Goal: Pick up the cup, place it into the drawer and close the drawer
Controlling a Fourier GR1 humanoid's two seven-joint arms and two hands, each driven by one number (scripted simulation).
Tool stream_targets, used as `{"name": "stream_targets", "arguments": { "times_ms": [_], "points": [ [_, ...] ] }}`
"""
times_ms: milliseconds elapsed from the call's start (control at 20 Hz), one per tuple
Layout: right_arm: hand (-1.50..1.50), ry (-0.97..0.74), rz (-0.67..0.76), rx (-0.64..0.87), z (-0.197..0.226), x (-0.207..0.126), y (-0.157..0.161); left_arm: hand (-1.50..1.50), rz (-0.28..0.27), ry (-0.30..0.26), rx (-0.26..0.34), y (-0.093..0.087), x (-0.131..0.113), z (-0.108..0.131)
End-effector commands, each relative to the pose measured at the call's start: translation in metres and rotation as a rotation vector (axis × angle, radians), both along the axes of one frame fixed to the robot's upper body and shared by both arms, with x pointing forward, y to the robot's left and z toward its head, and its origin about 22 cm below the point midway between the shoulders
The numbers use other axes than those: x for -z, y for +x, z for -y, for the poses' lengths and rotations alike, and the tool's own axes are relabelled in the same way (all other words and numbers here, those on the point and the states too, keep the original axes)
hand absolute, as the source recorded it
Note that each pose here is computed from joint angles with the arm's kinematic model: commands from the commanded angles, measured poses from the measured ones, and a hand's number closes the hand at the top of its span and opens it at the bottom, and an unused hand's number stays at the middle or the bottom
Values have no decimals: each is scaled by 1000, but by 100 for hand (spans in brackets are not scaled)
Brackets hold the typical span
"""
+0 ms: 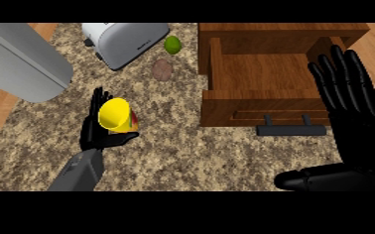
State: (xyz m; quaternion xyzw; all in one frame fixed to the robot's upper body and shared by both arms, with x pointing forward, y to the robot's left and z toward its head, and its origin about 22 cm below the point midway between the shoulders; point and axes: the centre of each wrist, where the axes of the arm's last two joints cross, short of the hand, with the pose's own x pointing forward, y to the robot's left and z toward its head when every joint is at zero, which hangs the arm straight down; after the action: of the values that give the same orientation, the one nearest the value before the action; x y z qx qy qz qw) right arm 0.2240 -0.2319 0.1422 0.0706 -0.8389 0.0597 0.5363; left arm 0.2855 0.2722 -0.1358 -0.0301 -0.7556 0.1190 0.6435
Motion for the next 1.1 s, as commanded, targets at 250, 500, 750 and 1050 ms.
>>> {"name": "stream_targets", "arguments": {
  "times_ms": [250, 500, 750, 1050],
  "points": [
    [-150, -2, -3, -11, 15, 14, -24, 150, 65, -133, 89, -4, 4, -10],
    [-150, 4, 8, 1, -9, -2, 3, 150, 144, -115, 108, 12, -4, 17],
    [-150, -1, -2, 5, 3, 8, 0, 150, 218, -38, 40, 17, -9, 18],
    [-150, -14, 10, 5, 21, -8, -12, 150, 214, -33, -38, -24, 11, -21]
  ]
}}
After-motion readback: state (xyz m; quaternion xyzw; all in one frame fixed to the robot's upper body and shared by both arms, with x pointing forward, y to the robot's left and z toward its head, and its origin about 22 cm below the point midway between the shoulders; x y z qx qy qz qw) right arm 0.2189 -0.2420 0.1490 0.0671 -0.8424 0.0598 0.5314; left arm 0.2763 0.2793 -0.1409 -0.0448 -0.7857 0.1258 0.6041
